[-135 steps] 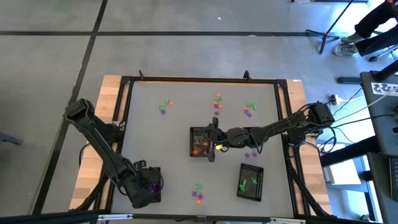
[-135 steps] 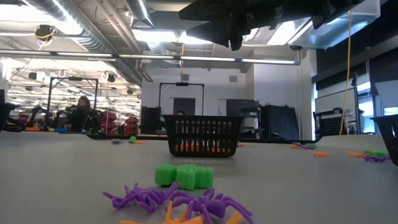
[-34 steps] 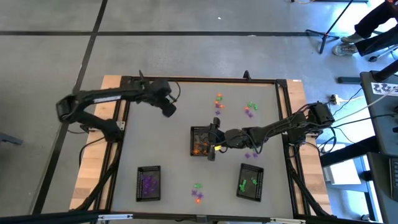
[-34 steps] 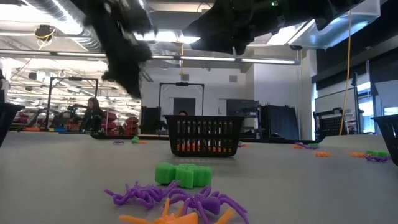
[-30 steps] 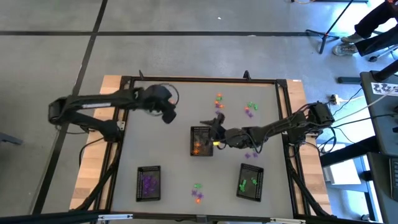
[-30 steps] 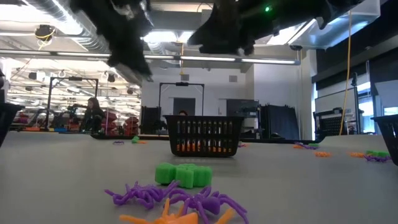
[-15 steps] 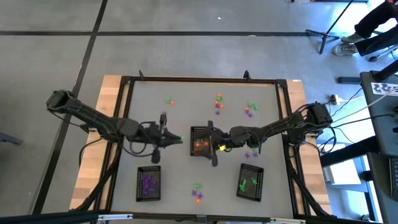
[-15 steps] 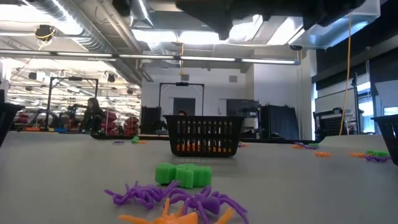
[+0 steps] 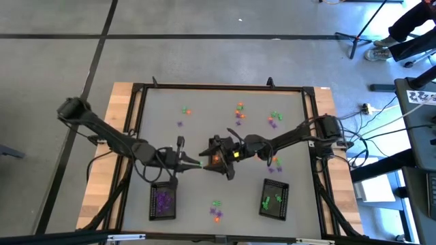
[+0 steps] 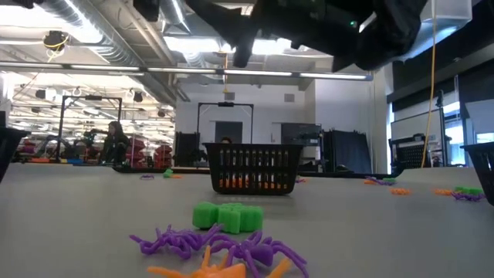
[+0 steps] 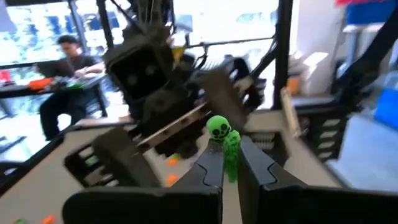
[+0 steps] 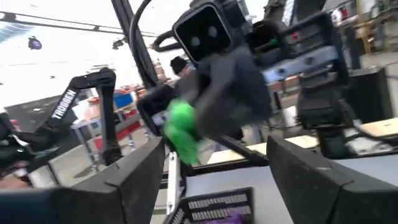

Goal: Sort Halloween decoration
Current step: Put the green skeleton toy into the bottom right black bin

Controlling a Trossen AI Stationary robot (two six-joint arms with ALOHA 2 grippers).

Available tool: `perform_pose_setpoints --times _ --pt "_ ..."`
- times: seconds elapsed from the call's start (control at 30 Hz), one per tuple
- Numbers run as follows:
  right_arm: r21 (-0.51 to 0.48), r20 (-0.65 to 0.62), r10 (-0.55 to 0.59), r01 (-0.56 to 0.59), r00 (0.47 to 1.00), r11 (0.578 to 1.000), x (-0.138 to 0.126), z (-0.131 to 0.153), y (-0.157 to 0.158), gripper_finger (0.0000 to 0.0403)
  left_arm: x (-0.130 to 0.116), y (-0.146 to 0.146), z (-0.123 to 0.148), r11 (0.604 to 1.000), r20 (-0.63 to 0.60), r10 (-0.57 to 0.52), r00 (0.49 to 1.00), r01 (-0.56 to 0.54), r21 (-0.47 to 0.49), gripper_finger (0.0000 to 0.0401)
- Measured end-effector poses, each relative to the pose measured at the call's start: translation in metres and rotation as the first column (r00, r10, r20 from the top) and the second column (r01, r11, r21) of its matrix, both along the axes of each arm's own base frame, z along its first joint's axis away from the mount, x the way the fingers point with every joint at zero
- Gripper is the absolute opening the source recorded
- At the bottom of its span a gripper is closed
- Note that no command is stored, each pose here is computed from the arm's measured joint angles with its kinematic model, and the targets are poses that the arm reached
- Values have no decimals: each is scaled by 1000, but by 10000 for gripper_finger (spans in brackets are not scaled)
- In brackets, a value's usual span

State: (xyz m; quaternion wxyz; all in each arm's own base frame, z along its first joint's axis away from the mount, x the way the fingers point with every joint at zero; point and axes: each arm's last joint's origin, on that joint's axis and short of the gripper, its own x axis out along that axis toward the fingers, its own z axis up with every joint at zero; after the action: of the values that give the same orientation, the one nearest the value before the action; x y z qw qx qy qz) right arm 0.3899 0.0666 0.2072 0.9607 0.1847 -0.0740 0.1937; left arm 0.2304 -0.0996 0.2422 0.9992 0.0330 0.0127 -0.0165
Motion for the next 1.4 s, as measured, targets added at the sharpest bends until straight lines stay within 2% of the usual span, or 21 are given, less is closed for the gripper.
perform_pose_setpoints --times 0.27,0.47,0.7,0.9,1.13,1.4 --pt "34 -7 50 -49 999 998 7 0 3 282 1 -9 -11 997 -42 37 998 -34 64 1" --pt "148 -50 76 -68 996 987 7 0 3 282 -2 -15 -10 987 -31 50 998 -45 154 1" --pt "214 -74 69 -52 995 975 7 0 2 282 -4 -18 -10 956 -24 52 998 -43 289 1" --pt "219 -85 53 -33 995 975 7 -1 2 282 -4 -20 -6 921 1 40 999 -37 389 1" --pt "220 -84 53 -34 995 975 7 -1 2 282 -4 -21 -4 915 2 35 999 -33 403 1" --pt "256 -147 46 -7 988 967 8 -6 2 282 4 -28 -20 896 -27 70 997 -51 442 1"
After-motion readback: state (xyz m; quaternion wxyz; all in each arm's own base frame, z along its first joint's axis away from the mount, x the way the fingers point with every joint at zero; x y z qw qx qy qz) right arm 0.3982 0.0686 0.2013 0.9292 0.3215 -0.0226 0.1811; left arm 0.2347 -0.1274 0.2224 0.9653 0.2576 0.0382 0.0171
